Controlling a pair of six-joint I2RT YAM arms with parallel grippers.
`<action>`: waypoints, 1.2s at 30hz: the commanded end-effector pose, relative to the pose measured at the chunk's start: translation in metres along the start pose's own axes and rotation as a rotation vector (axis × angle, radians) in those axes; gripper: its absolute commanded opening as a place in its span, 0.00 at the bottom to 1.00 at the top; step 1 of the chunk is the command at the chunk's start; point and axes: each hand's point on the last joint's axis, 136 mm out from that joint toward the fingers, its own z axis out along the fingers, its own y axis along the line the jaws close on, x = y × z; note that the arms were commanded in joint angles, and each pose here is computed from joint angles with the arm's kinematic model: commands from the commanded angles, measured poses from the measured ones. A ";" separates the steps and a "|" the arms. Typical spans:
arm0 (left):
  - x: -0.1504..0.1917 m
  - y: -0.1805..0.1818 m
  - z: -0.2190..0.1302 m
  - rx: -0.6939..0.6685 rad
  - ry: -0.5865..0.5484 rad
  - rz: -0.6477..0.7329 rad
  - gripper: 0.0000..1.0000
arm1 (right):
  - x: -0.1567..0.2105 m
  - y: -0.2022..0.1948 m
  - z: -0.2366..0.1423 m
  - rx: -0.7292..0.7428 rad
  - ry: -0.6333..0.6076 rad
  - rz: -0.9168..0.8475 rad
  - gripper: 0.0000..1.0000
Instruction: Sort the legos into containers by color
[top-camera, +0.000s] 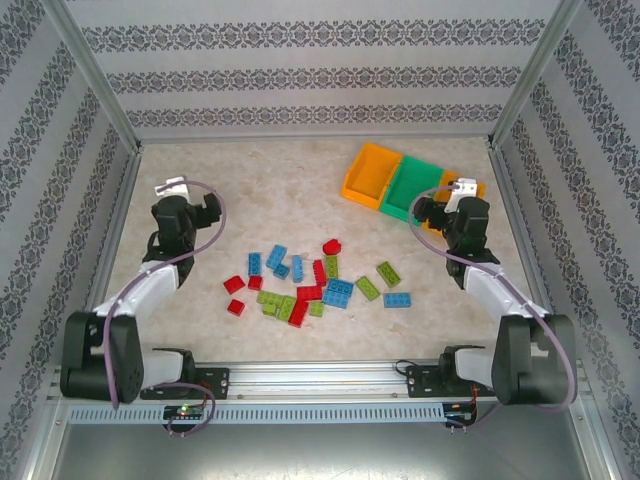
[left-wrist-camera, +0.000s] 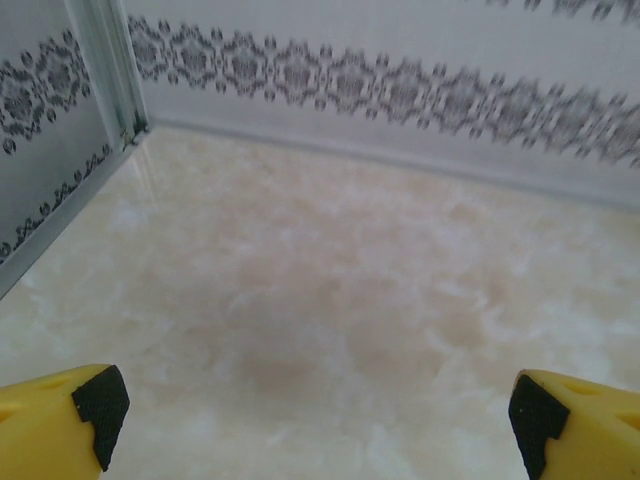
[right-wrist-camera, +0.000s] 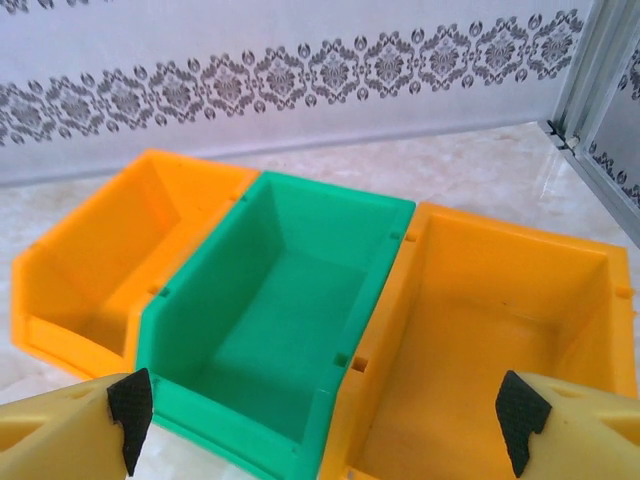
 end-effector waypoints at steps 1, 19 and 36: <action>0.022 -0.013 -0.017 0.051 0.131 -0.094 1.00 | 0.004 -0.006 -0.013 0.058 0.083 0.074 0.91; 0.059 -0.214 -0.089 0.612 0.312 0.167 1.00 | 0.041 -0.086 0.023 0.245 0.508 0.325 0.80; 0.078 -0.197 -0.097 0.574 0.331 0.174 0.99 | 0.075 -0.120 0.047 0.311 0.649 0.322 0.67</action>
